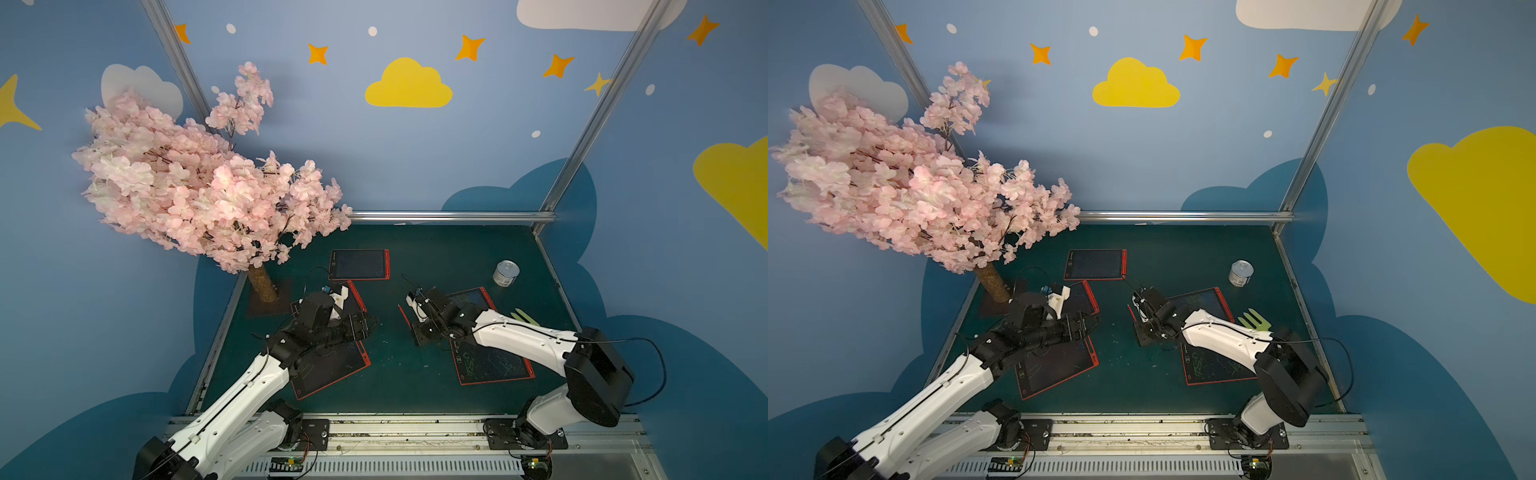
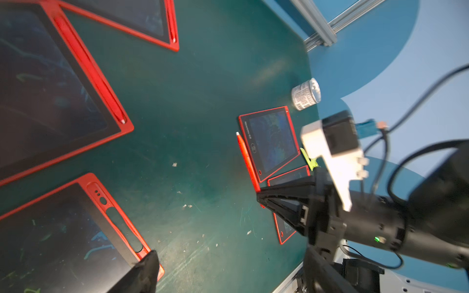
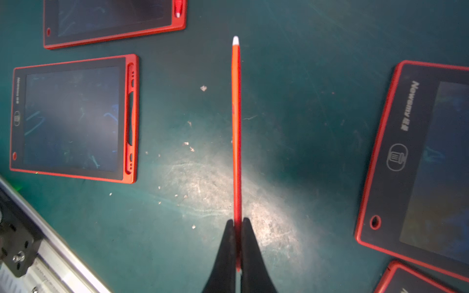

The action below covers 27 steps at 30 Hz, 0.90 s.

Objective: Place the stylus back onto the writing tablet
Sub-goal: Pick up the stylus from the center of the board, then place the stylus on the writing tablet.

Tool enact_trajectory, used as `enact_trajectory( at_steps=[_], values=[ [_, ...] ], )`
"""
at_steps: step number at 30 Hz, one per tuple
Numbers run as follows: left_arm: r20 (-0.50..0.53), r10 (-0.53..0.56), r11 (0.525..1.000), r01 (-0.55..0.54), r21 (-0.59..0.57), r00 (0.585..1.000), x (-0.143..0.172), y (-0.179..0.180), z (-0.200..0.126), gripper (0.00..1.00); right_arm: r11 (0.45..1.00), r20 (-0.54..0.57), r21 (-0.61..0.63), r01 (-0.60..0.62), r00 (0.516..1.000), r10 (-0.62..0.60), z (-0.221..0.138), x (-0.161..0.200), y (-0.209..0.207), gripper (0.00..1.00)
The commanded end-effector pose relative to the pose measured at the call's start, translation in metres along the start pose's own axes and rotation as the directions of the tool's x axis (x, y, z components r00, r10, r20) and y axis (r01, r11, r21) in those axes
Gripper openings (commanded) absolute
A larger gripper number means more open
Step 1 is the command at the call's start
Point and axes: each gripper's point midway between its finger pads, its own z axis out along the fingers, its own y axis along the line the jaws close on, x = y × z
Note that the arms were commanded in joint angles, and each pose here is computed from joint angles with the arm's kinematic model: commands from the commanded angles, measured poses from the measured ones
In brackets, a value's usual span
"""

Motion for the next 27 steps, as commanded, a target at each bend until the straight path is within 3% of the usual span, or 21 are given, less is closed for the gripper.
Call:
enact_trajectory(
  at_steps=[1, 10, 18, 27],
  values=[
    [0.041, -0.038, 0.999, 0.037, 0.038, 0.998, -0.011, -0.007, 0.008, 0.86, 0.999, 0.019, -0.039, 0.005, 1.000, -0.004, -0.006, -0.004, 0.008, 0.02],
    [-0.029, -0.155, 0.981, 0.157, 0.112, 0.987, -0.003, -0.013, 0.038, 0.77, 0.996, 0.045, -0.087, -0.002, 0.999, 0.006, -0.014, -0.013, 0.020, 0.02],
    [-0.034, -0.220, 0.965, 0.222, 0.139, 0.975, 0.001, -0.023, 0.057, 0.68, 0.991, 0.064, -0.133, 0.016, 0.998, -0.007, -0.024, -0.019, 0.030, 0.02],
    [-0.085, -0.237, 0.955, 0.248, 0.164, 0.968, 0.003, -0.032, 0.077, 0.57, 0.987, 0.080, -0.160, 0.021, 0.997, -0.008, -0.029, -0.021, 0.036, 0.02]
  ],
)
